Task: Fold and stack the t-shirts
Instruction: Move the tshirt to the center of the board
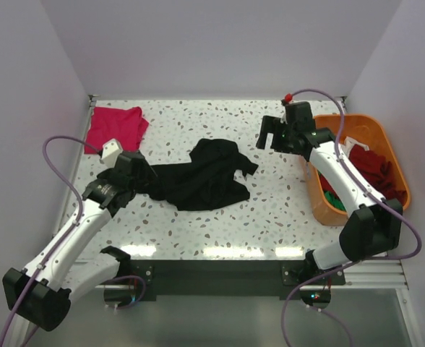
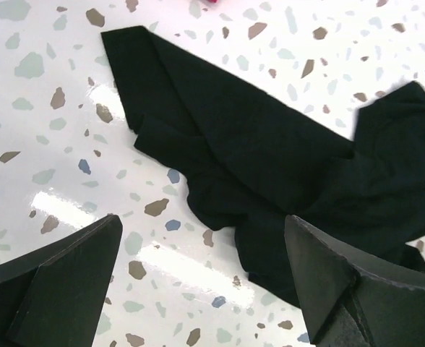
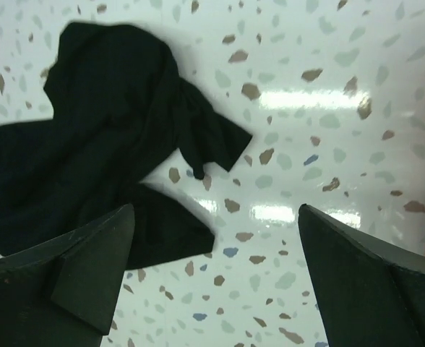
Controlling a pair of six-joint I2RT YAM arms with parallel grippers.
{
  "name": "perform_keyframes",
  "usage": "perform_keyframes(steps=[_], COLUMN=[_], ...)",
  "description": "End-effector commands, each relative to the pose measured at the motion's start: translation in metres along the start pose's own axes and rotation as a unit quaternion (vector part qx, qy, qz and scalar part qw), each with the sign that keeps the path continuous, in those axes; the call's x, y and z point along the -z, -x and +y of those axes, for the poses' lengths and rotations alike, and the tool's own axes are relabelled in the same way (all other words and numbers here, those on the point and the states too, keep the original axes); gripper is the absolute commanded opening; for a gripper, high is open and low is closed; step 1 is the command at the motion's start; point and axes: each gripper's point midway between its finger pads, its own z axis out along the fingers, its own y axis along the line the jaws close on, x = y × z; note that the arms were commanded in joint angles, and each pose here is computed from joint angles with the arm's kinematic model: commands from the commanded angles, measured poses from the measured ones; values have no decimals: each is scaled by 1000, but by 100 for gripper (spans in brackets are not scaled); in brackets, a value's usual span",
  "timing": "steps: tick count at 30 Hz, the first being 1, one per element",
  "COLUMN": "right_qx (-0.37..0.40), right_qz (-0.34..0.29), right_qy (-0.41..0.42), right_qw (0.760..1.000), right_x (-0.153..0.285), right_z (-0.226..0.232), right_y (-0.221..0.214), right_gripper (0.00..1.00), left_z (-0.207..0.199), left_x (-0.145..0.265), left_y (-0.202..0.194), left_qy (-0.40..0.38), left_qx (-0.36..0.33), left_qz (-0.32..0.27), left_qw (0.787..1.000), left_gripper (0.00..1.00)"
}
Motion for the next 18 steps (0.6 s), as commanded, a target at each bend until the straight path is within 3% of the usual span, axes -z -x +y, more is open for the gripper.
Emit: perform_keyframes(steps=[1, 3, 6, 7, 11, 13, 18], right_qx=[16, 46, 71, 74, 127, 136, 115], right_qz=[-23, -13, 30, 42, 85, 94, 110], right_qy=[59, 23, 33, 42, 42, 46, 148], right_qw=[998, 999, 997, 995, 987, 985, 976], right_x=[8, 4, -6, -8, -15, -17, -20], right_z=[31, 30, 45, 51, 66, 68, 113], right_y=[-4, -30, -75, -87, -139, -150, -164], right_gripper=[99, 99, 99, 99, 99, 99, 99], left_z=[13, 25, 45, 48, 69, 76, 88], left_x=[-12, -24, -45, -53, -90, -100, -117], left_y=[-9, -21, -30, -43, -47, -55, -64], left_qy=[49, 85, 122, 120, 102, 107, 119], left_qx=[-3, -6, 6, 13, 68, 75, 117], left_qz=[5, 23, 49, 86, 111, 124, 122], left_qw=[999, 996, 991, 989, 986, 984, 979], left_gripper=[100, 100, 100, 100, 100, 100, 100])
